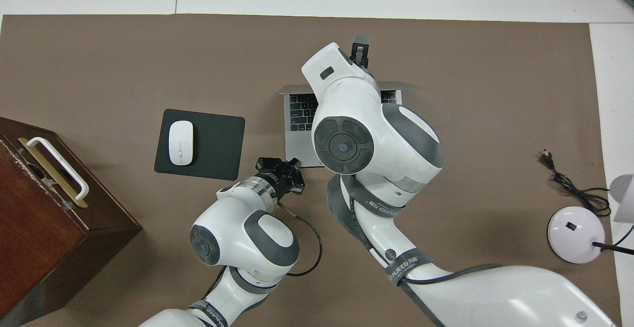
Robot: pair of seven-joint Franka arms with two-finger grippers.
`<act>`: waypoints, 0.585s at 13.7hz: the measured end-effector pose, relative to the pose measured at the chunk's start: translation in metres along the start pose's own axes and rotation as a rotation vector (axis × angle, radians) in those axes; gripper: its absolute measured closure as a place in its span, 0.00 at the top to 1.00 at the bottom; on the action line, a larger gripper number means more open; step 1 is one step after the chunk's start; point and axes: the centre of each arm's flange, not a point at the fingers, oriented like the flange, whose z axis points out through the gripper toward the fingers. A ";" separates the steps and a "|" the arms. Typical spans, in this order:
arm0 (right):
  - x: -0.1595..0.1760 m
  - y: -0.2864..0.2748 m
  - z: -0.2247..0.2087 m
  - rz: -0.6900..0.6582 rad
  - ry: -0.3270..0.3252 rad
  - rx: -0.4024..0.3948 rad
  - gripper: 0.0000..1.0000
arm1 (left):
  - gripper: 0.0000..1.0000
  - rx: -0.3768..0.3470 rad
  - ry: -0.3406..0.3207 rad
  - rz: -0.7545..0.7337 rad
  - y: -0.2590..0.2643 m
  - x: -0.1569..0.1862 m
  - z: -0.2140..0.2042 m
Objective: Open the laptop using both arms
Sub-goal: 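Push the lid farther open with the right gripper toward the far side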
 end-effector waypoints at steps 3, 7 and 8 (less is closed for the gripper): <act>0.001 0.002 -0.001 0.002 0.002 -0.004 1.00 | 0.01 0.000 0.000 0.000 0.000 0.000 0.000; 0.002 0.006 -0.002 0.007 0.007 -0.010 1.00 | 0.01 0.000 0.000 0.000 0.000 0.000 0.000; 0.002 0.006 -0.002 0.007 0.007 -0.011 1.00 | 0.01 0.000 0.000 0.000 0.000 0.000 0.000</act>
